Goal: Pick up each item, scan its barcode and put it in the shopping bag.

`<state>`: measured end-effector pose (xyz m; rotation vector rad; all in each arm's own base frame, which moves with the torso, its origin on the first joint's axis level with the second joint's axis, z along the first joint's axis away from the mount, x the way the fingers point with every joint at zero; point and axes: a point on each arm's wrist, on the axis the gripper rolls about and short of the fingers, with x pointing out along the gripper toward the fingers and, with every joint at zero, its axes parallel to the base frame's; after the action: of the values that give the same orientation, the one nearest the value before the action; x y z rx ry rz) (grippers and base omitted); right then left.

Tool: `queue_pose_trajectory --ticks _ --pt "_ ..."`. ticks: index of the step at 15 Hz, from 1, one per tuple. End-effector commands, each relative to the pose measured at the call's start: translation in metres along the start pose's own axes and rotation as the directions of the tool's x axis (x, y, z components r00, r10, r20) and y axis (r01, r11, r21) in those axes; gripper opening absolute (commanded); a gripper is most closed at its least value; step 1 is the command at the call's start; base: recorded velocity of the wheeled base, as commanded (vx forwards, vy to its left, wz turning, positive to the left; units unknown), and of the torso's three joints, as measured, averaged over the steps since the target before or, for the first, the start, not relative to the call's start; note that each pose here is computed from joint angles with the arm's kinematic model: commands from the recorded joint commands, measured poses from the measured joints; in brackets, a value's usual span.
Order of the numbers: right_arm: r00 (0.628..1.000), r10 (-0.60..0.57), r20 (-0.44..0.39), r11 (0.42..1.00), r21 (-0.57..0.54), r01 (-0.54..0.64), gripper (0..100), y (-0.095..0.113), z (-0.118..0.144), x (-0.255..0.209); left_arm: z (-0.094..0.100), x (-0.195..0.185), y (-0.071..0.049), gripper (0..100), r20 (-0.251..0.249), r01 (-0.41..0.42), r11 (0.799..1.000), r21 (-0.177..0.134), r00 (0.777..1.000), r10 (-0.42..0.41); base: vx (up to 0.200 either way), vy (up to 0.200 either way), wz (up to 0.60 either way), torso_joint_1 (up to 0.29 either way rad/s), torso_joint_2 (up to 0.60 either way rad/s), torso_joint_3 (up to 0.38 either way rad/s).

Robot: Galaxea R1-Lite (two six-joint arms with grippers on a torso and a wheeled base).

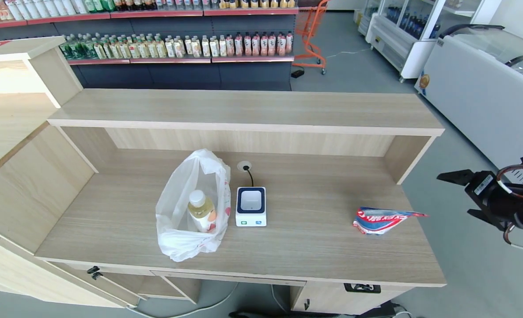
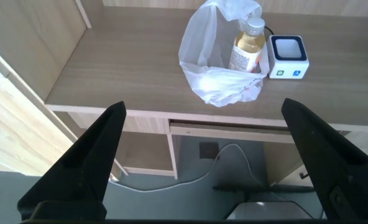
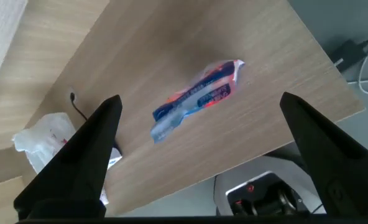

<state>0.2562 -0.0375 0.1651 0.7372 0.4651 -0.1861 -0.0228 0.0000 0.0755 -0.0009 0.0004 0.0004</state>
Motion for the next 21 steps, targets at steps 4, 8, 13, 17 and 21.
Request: queue_pose_trajectory --ticks 4,8,13,17,21 --pt "0.988 -0.109 -0.106 0.99 0.077 0.117 100 -0.017 -0.013 0.015 0.0 0.0 0.0 100 0.0 0.0 1.0 -0.001 1.0 0.0 0.0 0.0 0.0 0.0 0.0 0.0" --pt "0.968 -0.206 -0.141 0.972 0.084 0.218 100 -0.031 -0.019 0.052 0.0 0.0 0.0 100 0.0 0.0 1.0 -0.001 1.0 0.0 0.0 0.0 0.0 0.0 0.0 0.0" --pt "0.958 -0.222 -0.179 0.965 0.097 0.242 100 -0.038 -0.02 0.104 0.0 0.0 0.0 100 0.0 0.0 1.0 -0.001 1.0 0.0 0.0 0.0 0.0 0.0 0.0 0.0" --pt "0.955 -0.202 -0.219 0.974 0.056 0.219 100 -0.029 -0.036 0.149 0.0 0.0 0.0 100 0.0 0.0 1.0 -0.001 1.0 0.0 0.0 0.0 0.0 0.0 0.0 0.0" --pt "0.957 -0.163 -0.239 0.987 -0.045 0.157 100 -0.024 -0.065 0.173 0.0 0.0 0.0 100 0.0 0.0 1.0 -0.001 1.0 0.0 0.0 0.0 0.0 0.0 0.0 0.0"
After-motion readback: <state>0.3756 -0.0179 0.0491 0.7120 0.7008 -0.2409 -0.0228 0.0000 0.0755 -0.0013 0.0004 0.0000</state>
